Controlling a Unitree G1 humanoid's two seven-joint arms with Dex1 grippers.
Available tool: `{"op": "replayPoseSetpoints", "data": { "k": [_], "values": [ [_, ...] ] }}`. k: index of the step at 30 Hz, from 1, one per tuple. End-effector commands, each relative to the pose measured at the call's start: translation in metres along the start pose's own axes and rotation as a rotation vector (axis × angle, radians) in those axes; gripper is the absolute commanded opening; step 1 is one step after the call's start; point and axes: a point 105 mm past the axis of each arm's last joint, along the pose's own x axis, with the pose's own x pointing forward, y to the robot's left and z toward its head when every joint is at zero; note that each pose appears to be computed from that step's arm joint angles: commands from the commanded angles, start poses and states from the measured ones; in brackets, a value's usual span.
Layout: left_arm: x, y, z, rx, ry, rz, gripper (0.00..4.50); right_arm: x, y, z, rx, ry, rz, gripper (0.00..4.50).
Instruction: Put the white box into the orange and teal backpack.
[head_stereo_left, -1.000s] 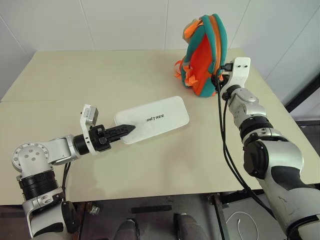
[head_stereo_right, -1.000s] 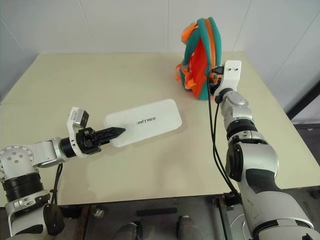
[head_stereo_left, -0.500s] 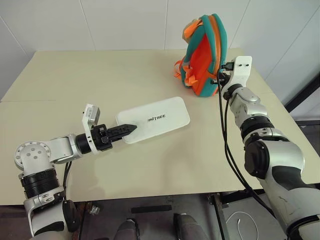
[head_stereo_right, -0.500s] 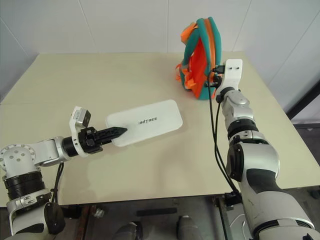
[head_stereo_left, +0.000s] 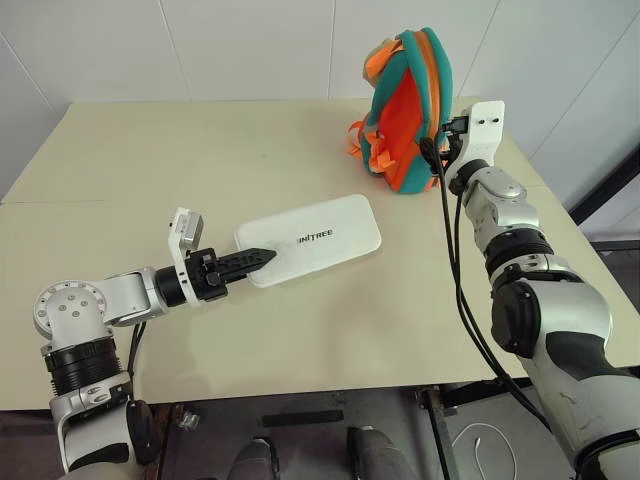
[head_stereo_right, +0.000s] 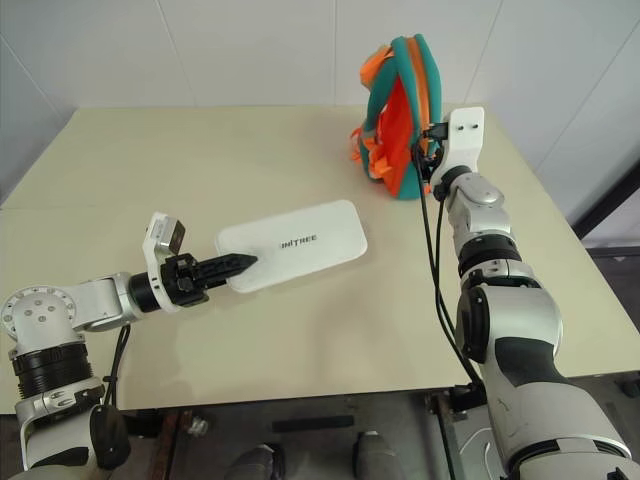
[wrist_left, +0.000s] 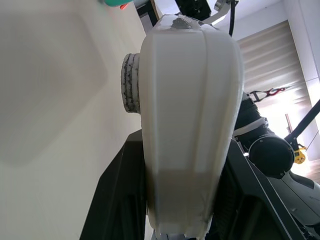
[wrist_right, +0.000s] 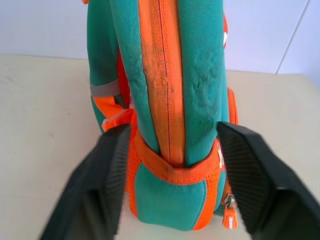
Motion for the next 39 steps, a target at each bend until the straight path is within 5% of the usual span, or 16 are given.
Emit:
{"op": "replayPoseSetpoints", "data": {
  "k": [1,39],
  "values": [
    [0.0,-0.008,0.006,0.037,-0.015,-0.029,1.28,0.002,-0.001,0.034,-0.035,-0.102,-0.001,4.35],
    [-0.001,-0.006,0.006,0.066,-0.021,0.001,1.28,-0.001,-0.031,0.016,-0.174,0.001,-0.337,4.5]
  ]
}}
